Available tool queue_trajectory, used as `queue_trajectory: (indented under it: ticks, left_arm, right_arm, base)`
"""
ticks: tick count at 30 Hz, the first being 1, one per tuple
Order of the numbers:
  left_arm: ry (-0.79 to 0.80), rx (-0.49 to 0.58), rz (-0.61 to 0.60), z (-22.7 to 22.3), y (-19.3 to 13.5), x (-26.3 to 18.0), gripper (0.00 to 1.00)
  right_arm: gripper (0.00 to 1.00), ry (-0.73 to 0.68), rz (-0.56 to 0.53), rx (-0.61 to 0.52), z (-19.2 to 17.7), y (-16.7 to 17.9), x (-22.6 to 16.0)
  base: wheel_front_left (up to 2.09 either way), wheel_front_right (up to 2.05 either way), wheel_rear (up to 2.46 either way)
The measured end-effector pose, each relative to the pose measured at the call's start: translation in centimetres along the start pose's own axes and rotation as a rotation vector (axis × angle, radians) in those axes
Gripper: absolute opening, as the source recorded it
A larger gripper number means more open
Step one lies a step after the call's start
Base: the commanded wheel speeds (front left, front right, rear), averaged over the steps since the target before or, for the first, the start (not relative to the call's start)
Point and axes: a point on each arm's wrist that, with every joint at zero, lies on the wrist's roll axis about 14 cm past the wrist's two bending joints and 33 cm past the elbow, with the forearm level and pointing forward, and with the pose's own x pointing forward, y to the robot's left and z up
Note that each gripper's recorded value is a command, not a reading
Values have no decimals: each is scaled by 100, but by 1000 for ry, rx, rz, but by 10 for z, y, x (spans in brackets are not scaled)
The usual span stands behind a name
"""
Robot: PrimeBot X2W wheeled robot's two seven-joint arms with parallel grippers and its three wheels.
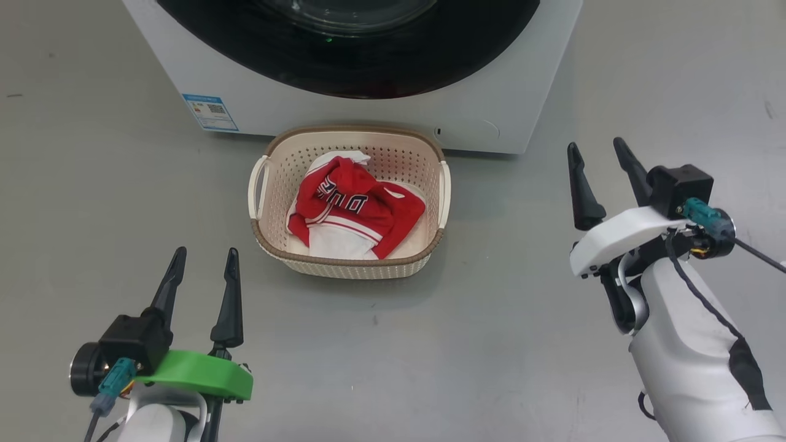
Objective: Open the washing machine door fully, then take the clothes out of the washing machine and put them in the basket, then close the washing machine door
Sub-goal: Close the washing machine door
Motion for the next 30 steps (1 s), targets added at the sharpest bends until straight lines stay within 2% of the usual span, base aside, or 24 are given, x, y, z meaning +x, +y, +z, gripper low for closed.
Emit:
queue_trajectory:
  ticks: [16, 30]
  left_arm:
    - [36, -5, -71, -8, -22, -12, 100]
    - [52, -13, -97, -9, -33, -29, 100]
  right_arm:
    - [100, -47, -83, 1, 10, -15, -64]
    - [100, -49, -144, 16, 2, -18, -112]
  base:
    - [0, 0, 0]
    - [0, 0, 0]
